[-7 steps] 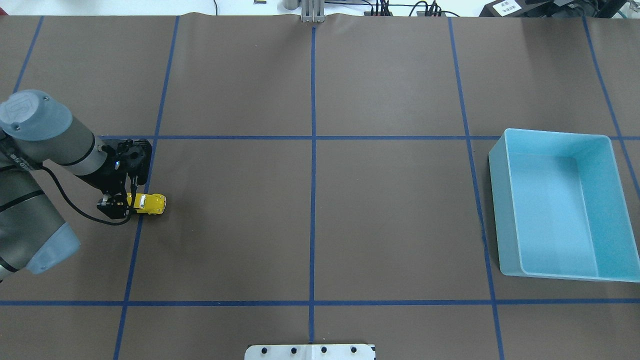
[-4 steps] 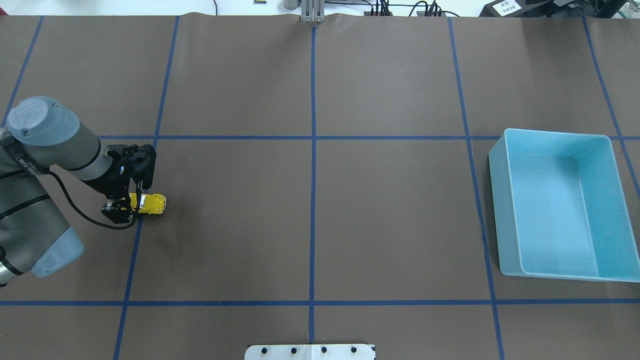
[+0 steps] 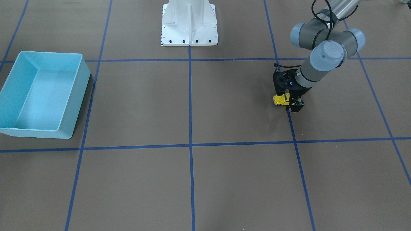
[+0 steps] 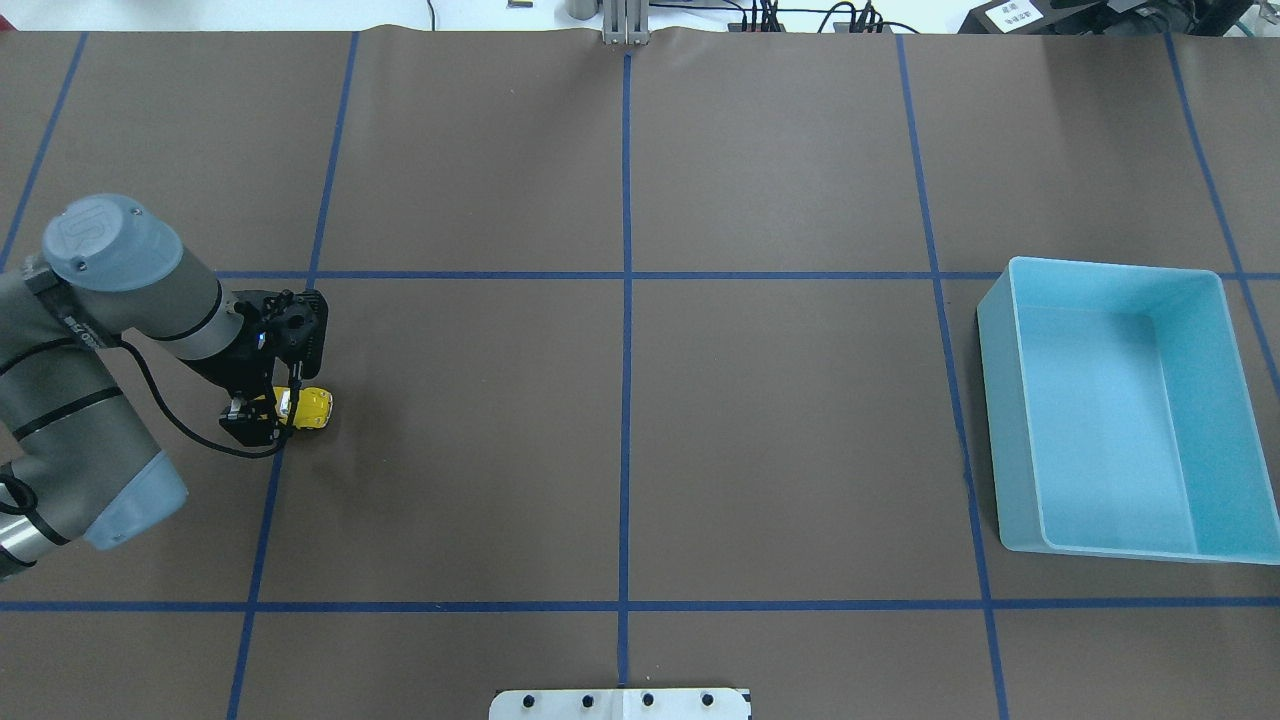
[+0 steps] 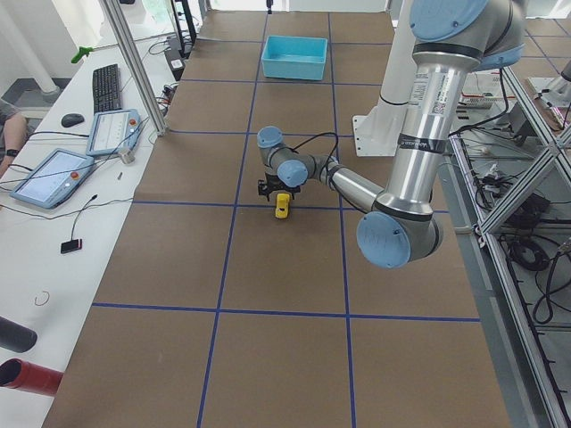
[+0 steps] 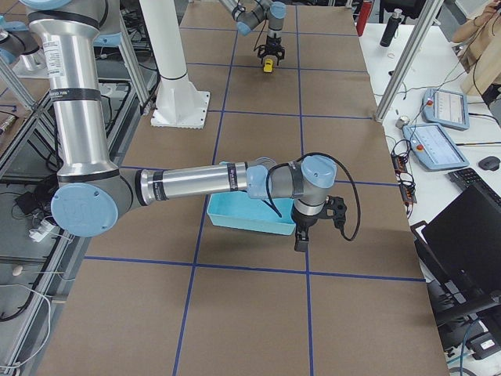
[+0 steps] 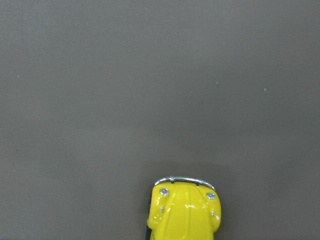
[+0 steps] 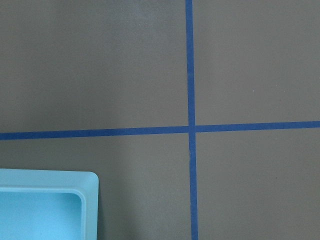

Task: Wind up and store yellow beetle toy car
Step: 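Press the car onto the table with the left gripper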

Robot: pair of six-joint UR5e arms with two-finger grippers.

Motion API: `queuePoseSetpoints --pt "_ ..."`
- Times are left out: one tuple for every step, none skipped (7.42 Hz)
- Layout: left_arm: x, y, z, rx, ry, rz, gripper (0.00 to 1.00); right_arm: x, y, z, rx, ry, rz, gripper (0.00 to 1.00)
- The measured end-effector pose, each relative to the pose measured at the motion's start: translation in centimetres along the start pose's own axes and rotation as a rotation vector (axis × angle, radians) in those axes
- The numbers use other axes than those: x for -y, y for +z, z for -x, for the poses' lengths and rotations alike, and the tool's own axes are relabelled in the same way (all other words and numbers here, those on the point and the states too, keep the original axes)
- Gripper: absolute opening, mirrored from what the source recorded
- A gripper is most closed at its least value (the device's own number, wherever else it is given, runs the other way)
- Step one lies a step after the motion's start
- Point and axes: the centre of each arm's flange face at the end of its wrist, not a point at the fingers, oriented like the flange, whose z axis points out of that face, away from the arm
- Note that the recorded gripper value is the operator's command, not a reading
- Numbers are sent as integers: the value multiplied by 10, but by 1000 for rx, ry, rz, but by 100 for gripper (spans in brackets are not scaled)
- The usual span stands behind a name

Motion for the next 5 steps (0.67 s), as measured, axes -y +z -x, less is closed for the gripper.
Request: queuePoseSetpoints --pt "1 2 0 -3 1 1 100 0 0 0 0 0 0 100" --pt "1 3 -1 -4 4 1 99 0 1 -1 0 1 1 100" --pt "2 3 -1 -4 7 0 98 0 2 -1 -1 3 4 100" --pt "1 5 0 -3 10 -3 98 0 3 -2 -1 4 5 100" --pt "-1 8 0 -2 12 -4 98 0 3 -2 -1 4 6 100"
